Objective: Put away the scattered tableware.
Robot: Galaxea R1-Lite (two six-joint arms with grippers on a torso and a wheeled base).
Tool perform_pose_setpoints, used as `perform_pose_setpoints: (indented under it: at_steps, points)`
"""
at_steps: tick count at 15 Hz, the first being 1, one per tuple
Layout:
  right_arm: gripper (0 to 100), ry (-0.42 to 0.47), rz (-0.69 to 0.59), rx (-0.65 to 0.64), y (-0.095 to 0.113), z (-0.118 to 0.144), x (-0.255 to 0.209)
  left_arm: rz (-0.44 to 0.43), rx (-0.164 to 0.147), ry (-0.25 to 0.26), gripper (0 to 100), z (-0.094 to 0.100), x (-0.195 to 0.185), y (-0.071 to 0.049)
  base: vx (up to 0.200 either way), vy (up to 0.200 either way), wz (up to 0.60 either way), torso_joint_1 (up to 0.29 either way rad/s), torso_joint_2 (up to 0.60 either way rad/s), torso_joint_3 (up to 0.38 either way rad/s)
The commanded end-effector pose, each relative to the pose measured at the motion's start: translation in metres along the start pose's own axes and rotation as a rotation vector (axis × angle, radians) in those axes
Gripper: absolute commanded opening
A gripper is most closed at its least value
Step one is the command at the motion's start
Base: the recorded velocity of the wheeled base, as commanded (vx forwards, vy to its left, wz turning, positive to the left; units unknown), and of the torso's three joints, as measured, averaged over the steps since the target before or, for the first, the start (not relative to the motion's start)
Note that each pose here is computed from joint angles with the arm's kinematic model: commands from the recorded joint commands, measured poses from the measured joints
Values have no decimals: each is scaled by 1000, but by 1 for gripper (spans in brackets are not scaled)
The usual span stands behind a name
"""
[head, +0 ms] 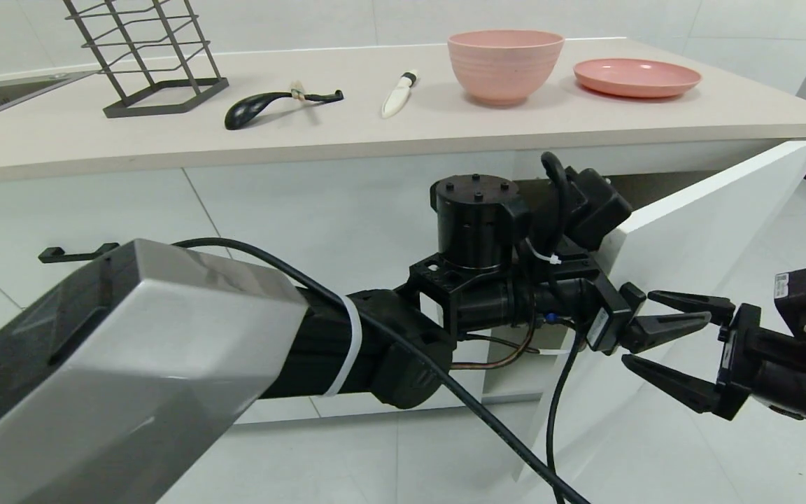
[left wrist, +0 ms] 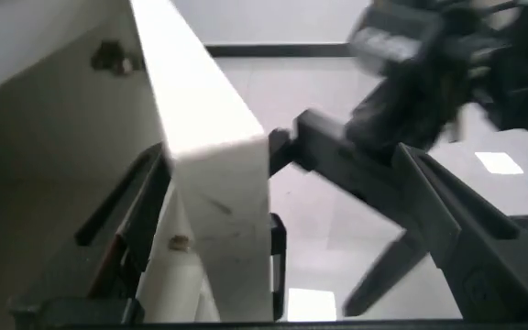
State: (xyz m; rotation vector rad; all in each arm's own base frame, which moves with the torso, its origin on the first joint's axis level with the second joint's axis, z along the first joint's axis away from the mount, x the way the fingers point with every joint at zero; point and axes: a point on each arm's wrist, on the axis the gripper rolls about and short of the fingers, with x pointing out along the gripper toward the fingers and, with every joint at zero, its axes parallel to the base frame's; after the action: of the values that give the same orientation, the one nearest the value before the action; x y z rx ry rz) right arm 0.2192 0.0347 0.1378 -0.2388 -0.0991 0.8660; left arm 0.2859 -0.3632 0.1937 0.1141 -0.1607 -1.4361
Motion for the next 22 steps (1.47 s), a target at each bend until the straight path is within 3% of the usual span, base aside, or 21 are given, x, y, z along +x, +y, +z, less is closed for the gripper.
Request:
perform_pose_setpoints:
  at_steps: [1, 2, 7, 9, 11, 15, 22]
  points:
    - [100, -18, -15, -23, 12, 10, -16, 62, -27, 11, 100, -5, 1, 3, 0, 0, 0, 0, 0, 0]
    - [100, -40, -31, -46, 24, 19, -32, 110, -44, 10, 100, -6, 2, 5, 0, 0, 0, 0, 0, 0]
    - [100, -153, -123, -192, 63, 47, -85, 155, -42, 7, 100, -9, 8, 5, 0, 0, 0, 0, 0, 0]
    - [100, -225, -187, -288, 74, 63, -102, 152, -40, -4, 100, -6, 13, -3, 0, 0, 0, 0, 0, 0]
    - [100, -306, -240, -387, 89, 78, -118, 150, -59, -30, 100, -2, 19, -22, 0, 0, 0, 0, 0, 0]
    - [100, -353, -258, -439, 97, 86, -126, 129, -66, -34, 100, 0, 14, -41, 0, 0, 0, 0, 0, 0]
    - [100, -359, -290, -447, 85, 97, -120, 59, -77, -30, 100, 0, 27, -70, 0, 0, 0, 0, 0, 0]
